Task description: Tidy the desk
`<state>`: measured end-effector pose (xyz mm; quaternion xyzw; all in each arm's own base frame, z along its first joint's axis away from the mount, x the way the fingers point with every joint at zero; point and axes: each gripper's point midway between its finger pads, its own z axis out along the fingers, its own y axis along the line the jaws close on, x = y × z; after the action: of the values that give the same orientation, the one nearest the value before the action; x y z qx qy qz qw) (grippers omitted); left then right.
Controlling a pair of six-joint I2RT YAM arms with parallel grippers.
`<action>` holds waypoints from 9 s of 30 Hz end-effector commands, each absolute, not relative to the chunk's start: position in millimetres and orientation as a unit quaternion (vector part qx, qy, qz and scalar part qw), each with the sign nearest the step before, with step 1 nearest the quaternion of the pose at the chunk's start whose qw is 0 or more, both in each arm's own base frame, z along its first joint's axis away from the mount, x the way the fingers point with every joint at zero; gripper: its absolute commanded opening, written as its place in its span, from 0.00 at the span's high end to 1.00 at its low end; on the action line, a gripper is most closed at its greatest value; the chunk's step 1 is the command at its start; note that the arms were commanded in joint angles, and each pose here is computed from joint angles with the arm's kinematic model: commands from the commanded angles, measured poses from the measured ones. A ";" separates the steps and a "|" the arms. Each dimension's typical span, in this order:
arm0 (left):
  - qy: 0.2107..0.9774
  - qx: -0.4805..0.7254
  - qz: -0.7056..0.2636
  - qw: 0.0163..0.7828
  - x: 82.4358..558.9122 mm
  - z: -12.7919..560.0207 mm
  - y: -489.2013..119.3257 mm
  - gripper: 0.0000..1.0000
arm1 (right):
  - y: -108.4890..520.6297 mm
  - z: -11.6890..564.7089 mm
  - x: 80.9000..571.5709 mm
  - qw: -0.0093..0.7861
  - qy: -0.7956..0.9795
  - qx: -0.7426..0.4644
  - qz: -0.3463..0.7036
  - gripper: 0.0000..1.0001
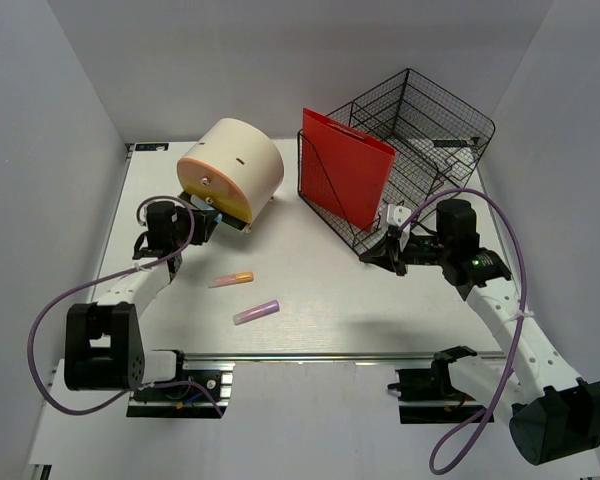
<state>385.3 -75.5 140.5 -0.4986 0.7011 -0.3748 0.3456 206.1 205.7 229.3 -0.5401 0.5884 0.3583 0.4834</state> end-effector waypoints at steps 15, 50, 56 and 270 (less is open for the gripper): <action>0.683 -0.508 -0.393 0.348 407.8 143.5 -74.2 1.00 | 205.4 238.4 207.9 0.494 0.576 -0.548 0.353 0.95; 0.716 -0.427 -0.403 0.379 370.3 193.4 -83.9 0.44 | 206.6 227.5 195.5 0.472 0.560 -0.570 0.371 0.77; 0.786 -0.312 -0.306 0.438 318.9 214.1 -67.4 0.86 | 222.1 227.7 165.9 0.454 0.498 -0.615 0.409 0.49; 0.807 -0.263 -0.367 0.380 234.8 200.9 -100.6 0.83 | 353.7 366.5 262.0 0.453 0.625 -0.614 0.167 1.00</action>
<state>254.4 -57.7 232.9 -0.2391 0.7915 -0.2574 0.5001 292.5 367.6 315.5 -0.6472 0.6280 0.0411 0.4302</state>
